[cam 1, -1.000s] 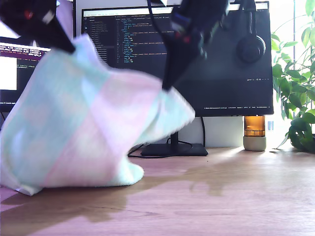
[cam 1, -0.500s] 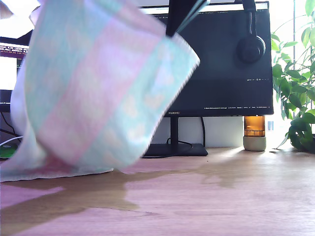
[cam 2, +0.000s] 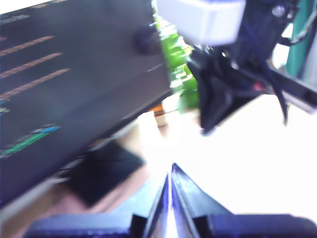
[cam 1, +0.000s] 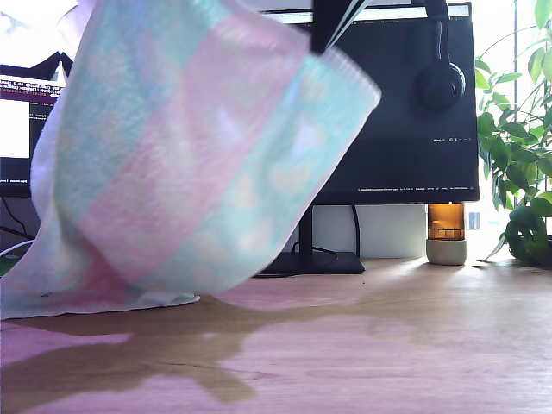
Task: Fold the tea towel to a neat square and place it to the right
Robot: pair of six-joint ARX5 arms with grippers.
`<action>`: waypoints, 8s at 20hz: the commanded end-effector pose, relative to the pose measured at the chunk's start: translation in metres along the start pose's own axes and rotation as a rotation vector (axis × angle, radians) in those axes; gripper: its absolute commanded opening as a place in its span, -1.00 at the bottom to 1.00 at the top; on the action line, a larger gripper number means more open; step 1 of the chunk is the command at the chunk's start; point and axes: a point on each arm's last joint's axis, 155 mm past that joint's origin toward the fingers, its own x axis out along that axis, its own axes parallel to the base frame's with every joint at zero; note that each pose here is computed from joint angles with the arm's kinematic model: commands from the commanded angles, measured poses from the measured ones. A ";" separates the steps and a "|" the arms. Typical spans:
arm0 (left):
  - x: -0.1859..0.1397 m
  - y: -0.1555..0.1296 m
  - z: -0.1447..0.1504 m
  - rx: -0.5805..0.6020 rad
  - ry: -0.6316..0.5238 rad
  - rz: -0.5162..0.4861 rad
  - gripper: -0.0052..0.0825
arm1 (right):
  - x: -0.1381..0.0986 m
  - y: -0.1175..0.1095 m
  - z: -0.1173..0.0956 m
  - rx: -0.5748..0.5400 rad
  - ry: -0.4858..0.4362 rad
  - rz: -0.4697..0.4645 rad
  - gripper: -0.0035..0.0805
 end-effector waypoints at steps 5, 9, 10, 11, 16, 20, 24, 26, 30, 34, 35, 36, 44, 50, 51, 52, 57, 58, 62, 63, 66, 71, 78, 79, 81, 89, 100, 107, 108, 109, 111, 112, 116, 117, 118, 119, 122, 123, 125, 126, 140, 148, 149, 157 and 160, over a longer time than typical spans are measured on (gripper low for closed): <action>-0.026 -0.006 0.066 -0.020 -0.105 -0.048 -0.93 | -0.052 0.005 -0.004 -0.008 -0.076 -0.097 -0.95; -0.041 -0.007 0.088 -0.015 -0.133 -0.052 -0.93 | -0.074 0.004 0.000 -0.015 -0.118 -0.173 -0.95; -0.043 -0.006 0.092 -0.013 -0.142 -0.050 -0.93 | -0.079 0.002 0.002 -0.019 -0.130 -0.193 -0.95; -0.044 -0.006 0.095 -0.009 -0.150 -0.050 -0.93 | -0.084 -0.002 0.006 -0.019 -0.144 -0.217 -0.95; -0.030 0.000 0.081 0.102 -0.091 -0.021 -0.93 | -0.089 -0.020 0.036 -0.006 -0.240 -0.290 -0.95; -0.006 0.025 0.067 0.183 -0.036 0.039 -0.93 | -0.066 -0.033 0.053 -0.046 -0.224 -0.329 -0.95; 0.018 0.060 0.057 0.210 -0.012 0.086 -0.93 | -0.046 -0.062 0.074 -0.067 -0.244 -0.401 -0.95; 0.029 0.081 0.053 0.214 -0.017 0.107 -0.93 | -0.039 -0.083 0.079 -0.057 -0.254 -0.448 -0.95; 0.047 0.113 0.052 0.220 -0.063 0.112 -0.93 | -0.041 -0.119 0.103 -0.035 -0.344 -0.551 -0.95; 0.056 0.137 0.070 0.248 -0.124 0.125 -0.93 | -0.054 -0.140 0.122 -0.039 -0.421 -0.631 -0.95; 0.057 0.142 0.079 0.256 -0.139 0.128 -0.93 | -0.059 -0.146 0.126 -0.042 -0.434 -0.656 -0.95; 0.057 0.146 0.090 0.265 -0.155 0.132 -0.93 | -0.067 -0.150 0.131 -0.039 -0.455 -0.673 -0.95; 0.060 0.154 0.137 0.291 -0.193 0.082 -0.93 | -0.131 -0.167 0.154 -0.056 -0.553 -0.785 -0.95; 0.056 0.157 0.129 0.279 -0.162 0.054 -0.93 | -0.125 -0.168 0.144 -0.072 -0.499 -0.769 -0.95; 0.056 0.157 0.126 0.282 -0.148 0.049 -0.93 | -0.123 -0.167 0.143 -0.074 -0.493 -0.763 -0.95; 0.057 0.154 0.122 0.273 -0.138 0.035 -0.93 | -0.119 -0.166 0.140 -0.067 -0.479 -0.749 -0.95; 0.058 0.146 0.116 0.263 -0.120 -0.012 -0.93 | -0.110 -0.160 0.134 -0.053 -0.455 -0.709 -0.95; 0.057 0.146 0.117 0.266 -0.126 -0.011 -0.93 | -0.111 -0.161 0.135 -0.054 -0.460 -0.710 -0.95; 0.057 0.146 0.118 0.272 -0.130 -0.012 -0.93 | -0.113 -0.162 0.136 -0.065 -0.460 -0.722 -0.95; 0.057 0.148 0.120 0.281 -0.134 0.003 -0.93 | -0.115 -0.162 0.138 -0.064 -0.471 -0.727 -0.95; 0.062 0.160 0.122 0.337 -0.145 0.051 -0.93 | -0.120 -0.171 0.151 -0.068 -0.524 -0.770 -0.95; 0.067 0.200 0.118 0.367 -0.169 0.133 -0.93 | -0.101 -0.195 0.169 -0.077 -0.567 -0.823 -0.95; 0.059 0.232 0.137 0.424 -0.228 0.209 -0.93 | -0.094 -0.212 0.193 -0.082 -0.657 -0.906 -0.95; 0.058 0.236 0.140 0.428 -0.231 0.216 -0.93 | -0.100 -0.213 0.196 -0.080 -0.676 -0.920 -0.95; 0.051 0.239 0.151 0.438 -0.250 0.222 -0.93 | -0.110 -0.217 0.198 -0.075 -0.701 -0.945 -0.95; 0.061 0.213 0.094 0.255 -0.048 0.037 -0.93 | -0.077 -0.191 0.180 -0.050 -0.558 -0.774 -0.95; 0.052 0.164 0.023 0.003 0.213 -0.141 -0.93 | -0.040 -0.123 0.124 -0.002 -0.330 -0.451 -0.95; 0.036 0.135 0.004 -0.051 0.300 -0.198 -0.93 | -0.017 -0.077 0.072 0.067 -0.151 -0.211 -0.95; 0.032 0.134 0.002 -0.045 0.303 -0.182 -0.93 | -0.018 -0.078 0.071 0.083 -0.153 -0.212 -0.95; 0.028 0.133 0.000 -0.037 0.306 -0.164 -0.93 | -0.018 -0.077 0.068 0.099 -0.146 -0.202 -0.95; 0.022 0.127 -0.008 -0.047 0.304 -0.150 -0.93 | -0.015 -0.068 0.060 0.111 -0.118 -0.156 -0.95; 0.021 0.121 -0.017 -0.058 0.312 -0.157 -0.93 | -0.014 -0.064 0.059 0.119 -0.117 -0.137 -0.95; 0.018 0.097 -0.065 -0.100 0.357 -0.159 -0.93 | -0.009 -0.038 0.057 0.106 -0.083 -0.068 -0.95; 0.015 0.092 -0.071 -0.102 0.356 -0.146 -0.93 | -0.004 -0.029 0.053 0.099 -0.058 -0.046 -0.95; 0.010 0.086 -0.076 -0.105 0.357 -0.139 -0.93 | 0.003 -0.021 0.047 0.092 -0.027 -0.023 -0.95; 0.005 0.081 -0.080 -0.107 0.358 -0.131 -0.93 | 0.011 -0.015 0.040 0.091 0.004 0.000 -0.95; -0.009 0.071 -0.093 -0.128 0.363 -0.110 -0.93 | 0.041 0.016 0.025 0.067 0.065 0.093 -0.95; -0.012 0.066 -0.098 -0.146 0.368 -0.111 -0.93 | 0.048 0.022 0.021 0.058 0.074 0.102 -0.95; -0.019 0.053 -0.110 -0.175 0.379 -0.120 -0.93 | 0.056 0.041 0.014 0.048 0.089 0.128 -0.95; -0.023 0.045 -0.116 -0.190 0.386 -0.130 -0.93 | 0.057 0.049 0.006 0.043 0.102 0.137 -0.95; -0.048 -0.036 -0.136 -0.407 0.481 -0.262 -0.93 | 0.048 0.119 -0.066 0.046 0.172 0.218 -0.95; -0.065 -0.091 -0.147 -0.450 0.607 -0.423 -0.93 | 0.022 0.133 -0.099 0.019 0.278 0.261 -0.95; -0.068 -0.098 -0.149 -0.454 0.628 -0.444 -0.93 | 0.020 0.136 -0.098 0.022 0.270 0.275 -0.95; -0.076 -0.127 -0.153 -0.396 0.679 -0.508 -0.93 | 0.021 0.151 -0.086 -0.027 0.208 0.347 -0.95; -0.061 -0.099 -0.156 -0.340 0.647 -0.352 -0.93 | 0.033 0.138 -0.059 -0.023 0.099 0.299 -0.95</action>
